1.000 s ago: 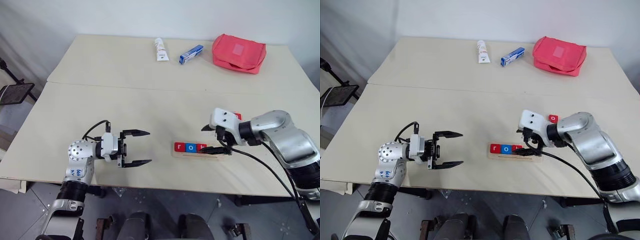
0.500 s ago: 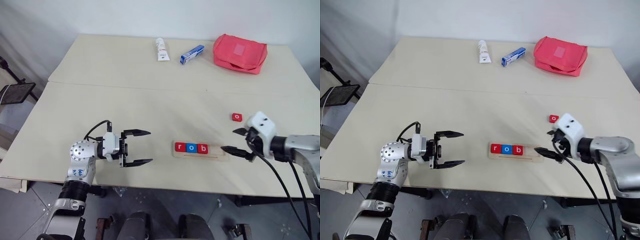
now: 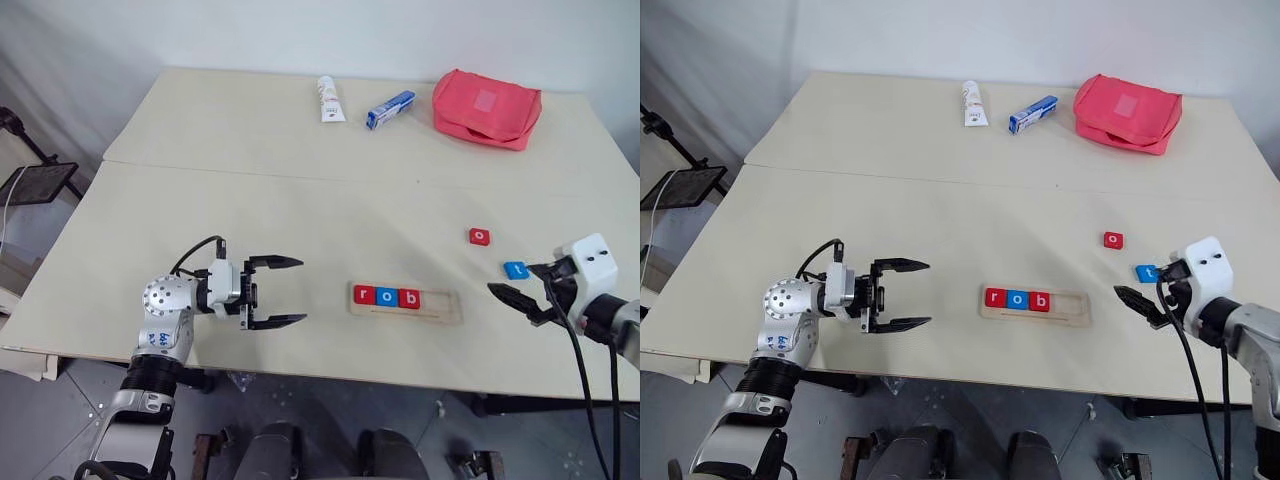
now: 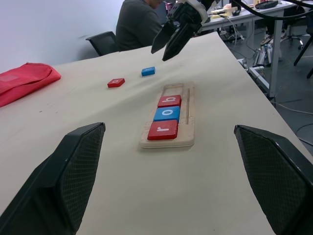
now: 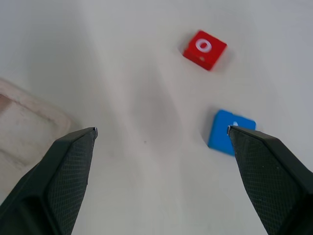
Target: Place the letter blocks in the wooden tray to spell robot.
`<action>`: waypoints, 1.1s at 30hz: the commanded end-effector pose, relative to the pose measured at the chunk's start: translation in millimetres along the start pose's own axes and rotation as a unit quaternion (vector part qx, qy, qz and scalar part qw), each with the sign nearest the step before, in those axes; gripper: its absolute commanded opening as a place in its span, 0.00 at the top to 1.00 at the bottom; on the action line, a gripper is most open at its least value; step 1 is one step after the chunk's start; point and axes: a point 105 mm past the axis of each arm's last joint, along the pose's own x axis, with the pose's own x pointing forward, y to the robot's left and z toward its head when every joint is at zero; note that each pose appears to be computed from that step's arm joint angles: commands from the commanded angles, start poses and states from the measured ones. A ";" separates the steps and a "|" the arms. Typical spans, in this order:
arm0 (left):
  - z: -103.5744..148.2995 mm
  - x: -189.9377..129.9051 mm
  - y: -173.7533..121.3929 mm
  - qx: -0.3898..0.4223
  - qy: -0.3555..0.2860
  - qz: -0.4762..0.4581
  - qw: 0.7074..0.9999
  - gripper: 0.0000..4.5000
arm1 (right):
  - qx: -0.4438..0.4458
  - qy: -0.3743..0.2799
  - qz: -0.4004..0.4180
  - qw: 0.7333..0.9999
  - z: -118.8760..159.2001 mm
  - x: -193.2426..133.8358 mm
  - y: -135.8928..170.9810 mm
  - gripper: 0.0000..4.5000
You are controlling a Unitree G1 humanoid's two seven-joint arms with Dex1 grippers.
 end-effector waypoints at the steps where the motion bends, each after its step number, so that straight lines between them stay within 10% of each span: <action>1: 6.9 0.0 4.6 0.018 -0.005 -0.003 1.000 0.00 | -0.004 -0.035 -0.026 0.999 10.6 -10.2 -7.6 0.01; 33: 7.0 -2.8 4.9 0.017 -0.003 -0.008 1.000 0.00 | 0.005 -0.070 -0.030 0.997 30.7 6.3 -3.7 0.01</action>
